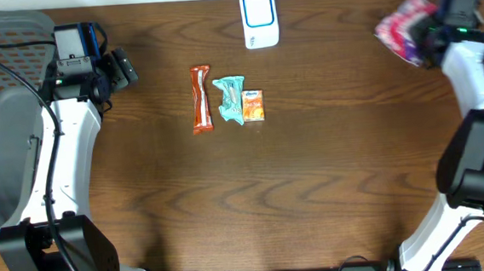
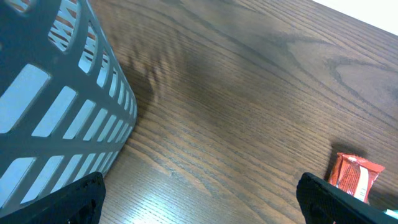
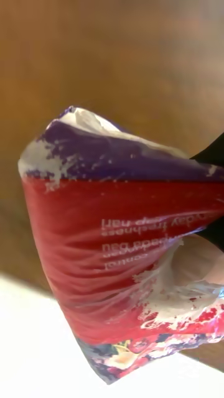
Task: Scan the item barcode
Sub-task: 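Carry the packet to the right table edge and release it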
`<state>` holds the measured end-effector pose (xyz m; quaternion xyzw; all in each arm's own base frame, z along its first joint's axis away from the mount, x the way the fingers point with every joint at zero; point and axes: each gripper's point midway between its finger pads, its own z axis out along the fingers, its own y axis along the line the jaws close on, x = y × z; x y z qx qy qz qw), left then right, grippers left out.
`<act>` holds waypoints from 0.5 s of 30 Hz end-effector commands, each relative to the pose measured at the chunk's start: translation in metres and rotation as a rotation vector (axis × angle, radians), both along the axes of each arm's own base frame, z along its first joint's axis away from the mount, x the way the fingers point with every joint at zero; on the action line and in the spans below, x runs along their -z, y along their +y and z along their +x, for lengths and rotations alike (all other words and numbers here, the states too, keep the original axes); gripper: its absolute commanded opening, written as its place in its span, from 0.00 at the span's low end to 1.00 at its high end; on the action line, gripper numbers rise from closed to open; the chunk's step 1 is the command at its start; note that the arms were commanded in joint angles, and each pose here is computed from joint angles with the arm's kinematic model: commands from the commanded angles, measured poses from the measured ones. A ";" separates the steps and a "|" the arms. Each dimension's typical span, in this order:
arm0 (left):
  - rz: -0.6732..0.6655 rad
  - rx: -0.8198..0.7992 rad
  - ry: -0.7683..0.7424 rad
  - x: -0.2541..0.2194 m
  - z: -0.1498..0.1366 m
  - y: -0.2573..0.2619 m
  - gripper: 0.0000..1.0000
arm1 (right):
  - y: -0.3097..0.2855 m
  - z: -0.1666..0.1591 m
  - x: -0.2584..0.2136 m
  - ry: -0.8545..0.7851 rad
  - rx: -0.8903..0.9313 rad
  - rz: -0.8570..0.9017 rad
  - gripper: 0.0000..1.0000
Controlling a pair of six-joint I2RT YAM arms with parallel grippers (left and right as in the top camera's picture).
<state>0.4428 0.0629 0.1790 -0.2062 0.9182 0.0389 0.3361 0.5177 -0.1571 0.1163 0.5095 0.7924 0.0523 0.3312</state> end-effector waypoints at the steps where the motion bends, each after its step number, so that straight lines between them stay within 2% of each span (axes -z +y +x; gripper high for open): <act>1: 0.002 -0.017 0.001 0.000 0.000 0.003 0.98 | -0.034 -0.016 0.002 0.020 0.090 0.012 0.01; 9: 0.002 -0.017 0.001 0.000 0.000 0.003 0.98 | -0.064 -0.046 0.028 0.111 0.165 0.051 0.03; 12: 0.002 -0.017 0.001 0.000 0.000 0.003 0.98 | -0.064 -0.046 0.029 0.112 0.169 0.051 0.37; 15: 0.002 -0.017 0.001 0.000 0.000 0.003 0.98 | -0.062 -0.046 0.030 0.113 0.163 0.058 0.56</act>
